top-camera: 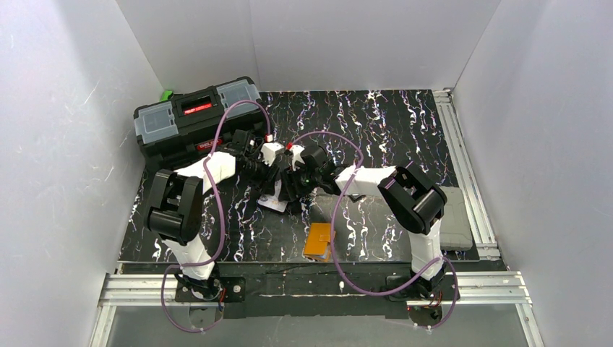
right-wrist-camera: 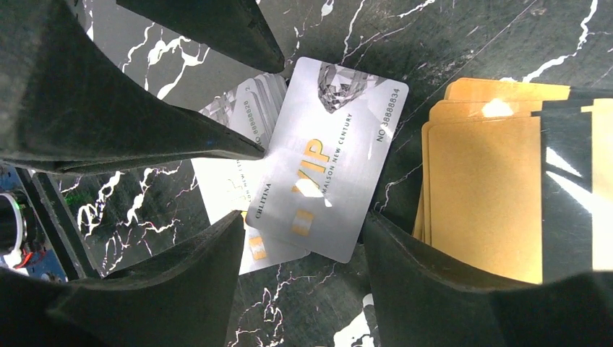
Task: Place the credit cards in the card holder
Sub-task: Pick up the credit card from the center of the board.
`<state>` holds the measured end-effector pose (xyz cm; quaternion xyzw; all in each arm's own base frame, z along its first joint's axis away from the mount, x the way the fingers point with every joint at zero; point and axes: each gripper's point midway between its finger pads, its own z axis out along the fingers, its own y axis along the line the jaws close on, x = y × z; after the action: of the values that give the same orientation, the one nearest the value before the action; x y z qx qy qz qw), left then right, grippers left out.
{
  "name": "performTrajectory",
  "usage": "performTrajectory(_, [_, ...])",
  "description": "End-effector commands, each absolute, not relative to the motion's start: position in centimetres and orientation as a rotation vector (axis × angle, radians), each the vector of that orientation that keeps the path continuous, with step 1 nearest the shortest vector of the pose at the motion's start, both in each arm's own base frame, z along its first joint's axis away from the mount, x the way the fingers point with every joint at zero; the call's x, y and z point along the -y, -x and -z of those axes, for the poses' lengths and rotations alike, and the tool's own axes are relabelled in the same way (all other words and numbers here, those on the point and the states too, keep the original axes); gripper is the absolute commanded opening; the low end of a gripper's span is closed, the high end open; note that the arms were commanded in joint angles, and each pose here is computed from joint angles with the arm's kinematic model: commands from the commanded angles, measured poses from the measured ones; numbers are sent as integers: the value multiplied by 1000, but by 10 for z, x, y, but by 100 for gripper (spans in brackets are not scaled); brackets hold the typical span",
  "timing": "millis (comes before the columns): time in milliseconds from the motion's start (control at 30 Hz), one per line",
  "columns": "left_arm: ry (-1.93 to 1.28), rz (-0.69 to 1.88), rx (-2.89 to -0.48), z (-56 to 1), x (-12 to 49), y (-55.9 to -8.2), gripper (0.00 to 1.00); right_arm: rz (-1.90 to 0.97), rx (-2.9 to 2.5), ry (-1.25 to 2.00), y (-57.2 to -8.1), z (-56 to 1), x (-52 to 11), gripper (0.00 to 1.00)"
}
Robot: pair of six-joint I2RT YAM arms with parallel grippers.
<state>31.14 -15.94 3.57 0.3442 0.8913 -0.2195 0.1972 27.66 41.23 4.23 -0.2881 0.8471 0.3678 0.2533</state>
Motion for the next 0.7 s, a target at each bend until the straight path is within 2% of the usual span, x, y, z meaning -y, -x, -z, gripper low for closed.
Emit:
performTrajectory(0, [-1059,562,-2503,-23,156,-300,45,-1060,-2258,785,-270,-54,-417,68])
performTrajectory(433, [-1103,541,-2487,-21,157,-297,45,-1344,-2283,521,-281,-62,-405,63])
performTrajectory(667, [-1113,540,-2482,-22,157,-297,45,-1409,-2293,482,-276,-63,-408,54])
